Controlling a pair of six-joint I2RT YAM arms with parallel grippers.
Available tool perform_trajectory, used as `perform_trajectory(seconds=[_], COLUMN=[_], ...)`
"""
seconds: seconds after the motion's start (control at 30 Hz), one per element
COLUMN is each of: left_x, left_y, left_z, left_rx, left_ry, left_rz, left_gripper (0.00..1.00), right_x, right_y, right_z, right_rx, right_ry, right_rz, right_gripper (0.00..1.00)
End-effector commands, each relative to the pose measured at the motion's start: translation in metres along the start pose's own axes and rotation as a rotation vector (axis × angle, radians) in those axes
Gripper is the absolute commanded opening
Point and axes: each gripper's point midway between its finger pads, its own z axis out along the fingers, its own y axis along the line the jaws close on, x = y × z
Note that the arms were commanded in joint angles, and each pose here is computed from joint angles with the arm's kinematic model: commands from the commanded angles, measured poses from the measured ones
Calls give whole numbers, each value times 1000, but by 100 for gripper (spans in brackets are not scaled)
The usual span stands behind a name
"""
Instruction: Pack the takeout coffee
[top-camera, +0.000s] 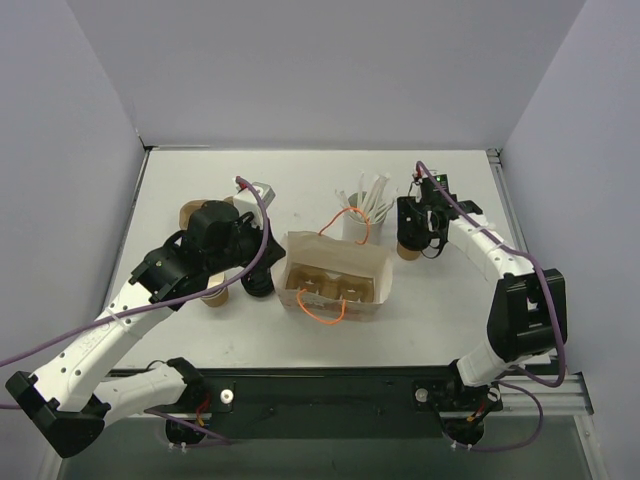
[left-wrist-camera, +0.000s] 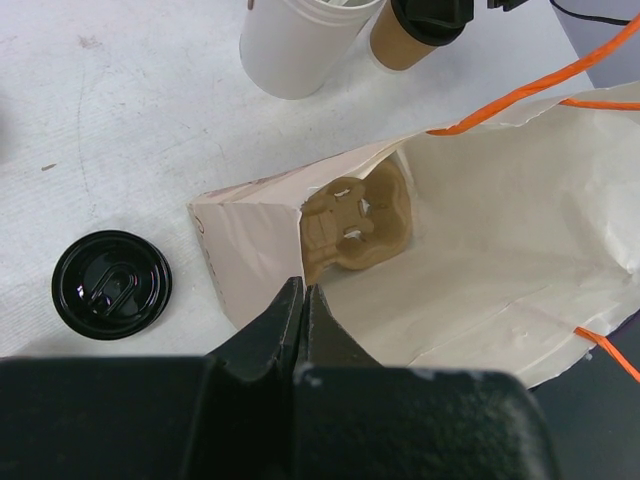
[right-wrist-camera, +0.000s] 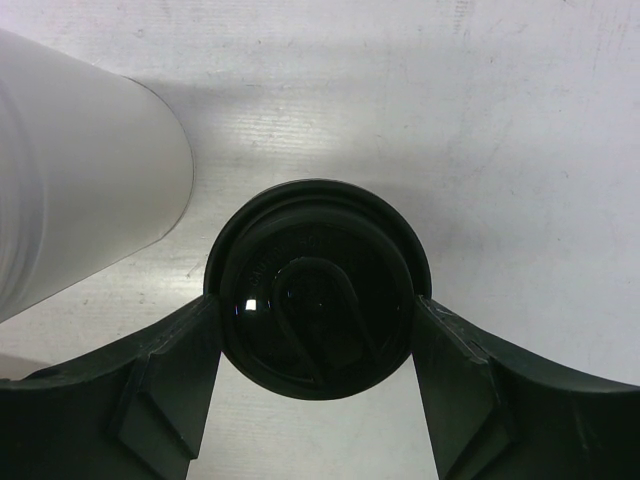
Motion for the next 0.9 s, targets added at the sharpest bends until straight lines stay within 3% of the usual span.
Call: perform_trajectory(seconds=[0.0,0.23,0.4,0.7,0.87], left_x=[-14,-10,-11,-15,-21], left_y=[-4,0,0,31,40], left_z=[-6,-6,-4,-9,-24], left_rx=[8,-22,-24,-221,-300], left_ry=[-44,-28,-26,-3,-19], left_rz=[-2,-23,-29,-81,-129], left_gripper=[1,18,22,43,47], right_x=[9,7,0,-49,-65], right_y=[-9,-17,-17,4,17], right_z=[-19,-40,-67,-161,-204], right_rx=[53,86,85,38,6], right_ry=[33,8,-10,-228,-307], right_rz=[20,53,87,5,-37], right_gripper=[60,59,57,56,56])
